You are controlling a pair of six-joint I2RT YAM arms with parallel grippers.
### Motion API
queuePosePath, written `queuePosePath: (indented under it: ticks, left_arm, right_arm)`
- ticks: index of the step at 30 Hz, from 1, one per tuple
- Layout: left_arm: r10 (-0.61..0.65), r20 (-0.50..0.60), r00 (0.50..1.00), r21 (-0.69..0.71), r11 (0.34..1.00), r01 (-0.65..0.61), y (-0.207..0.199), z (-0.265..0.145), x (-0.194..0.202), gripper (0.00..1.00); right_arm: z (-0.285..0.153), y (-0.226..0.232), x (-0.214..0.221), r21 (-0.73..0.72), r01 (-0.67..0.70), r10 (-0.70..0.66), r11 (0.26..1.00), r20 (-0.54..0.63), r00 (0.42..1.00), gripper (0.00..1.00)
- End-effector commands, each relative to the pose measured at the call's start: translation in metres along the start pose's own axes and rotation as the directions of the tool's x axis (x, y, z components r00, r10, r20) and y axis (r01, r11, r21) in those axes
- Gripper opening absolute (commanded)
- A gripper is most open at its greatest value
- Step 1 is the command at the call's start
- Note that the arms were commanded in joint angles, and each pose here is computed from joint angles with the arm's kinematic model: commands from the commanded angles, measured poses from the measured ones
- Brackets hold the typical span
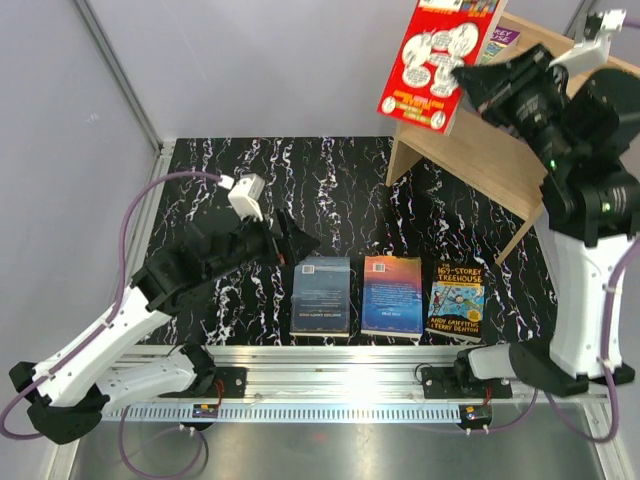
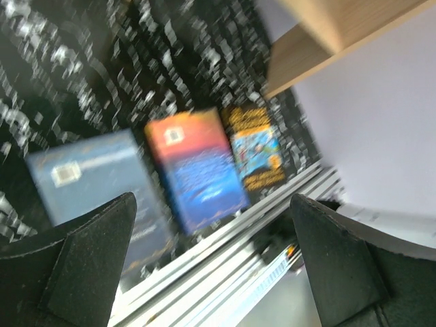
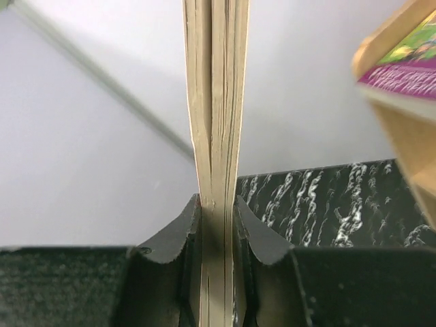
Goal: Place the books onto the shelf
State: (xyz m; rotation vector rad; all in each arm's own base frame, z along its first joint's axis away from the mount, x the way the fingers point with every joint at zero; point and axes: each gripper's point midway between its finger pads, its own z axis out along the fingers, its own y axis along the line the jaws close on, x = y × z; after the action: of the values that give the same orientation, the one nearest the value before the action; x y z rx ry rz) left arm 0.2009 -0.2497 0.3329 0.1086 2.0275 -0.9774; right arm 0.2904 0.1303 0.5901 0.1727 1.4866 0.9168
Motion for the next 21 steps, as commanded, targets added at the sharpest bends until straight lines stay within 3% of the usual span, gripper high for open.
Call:
queuePosePath:
  ticks: [1,3,8,16,21]
  left_arm:
    - [-0.011,0.003,1.0,-0.034,0.999,0.011,0.02,-0.009,0.016,0.99]
    - [-0.021,-0.016,1.0,-0.044,0.999,0.02,0.03,-0.011,0.03,0.99]
    - [-0.008,-0.018,1.0,-0.077,0.997,0.007,0.045,-0.018,0.04,0.99]
    - [0.009,-0.041,0.999,-0.085,0.996,-0.013,0.053,-0.012,0.052,0.99]
    - [-0.005,-0.064,0.998,-0.07,0.998,0.0,0.055,-0.003,0.062,0.99]
  right_arm:
    - [0.023,-0.027,-0.058,0.184,-0.027,-0.013,0.983,0.211,0.977,0.0]
    - [0.032,-0.062,-0.082,0.27,-0.091,0.01,0.959,0.289,0.957,0.0]
    - [0.045,-0.134,-0.11,0.315,-0.297,0.152,0.901,0.412,0.898,0.0]
    - [0.107,-0.19,-0.072,0.299,-0.419,0.331,0.857,0.304,0.893,0.0]
    - [0.112,-0.209,-0.073,0.341,-0.428,0.314,0.837,0.341,0.886,0.0]
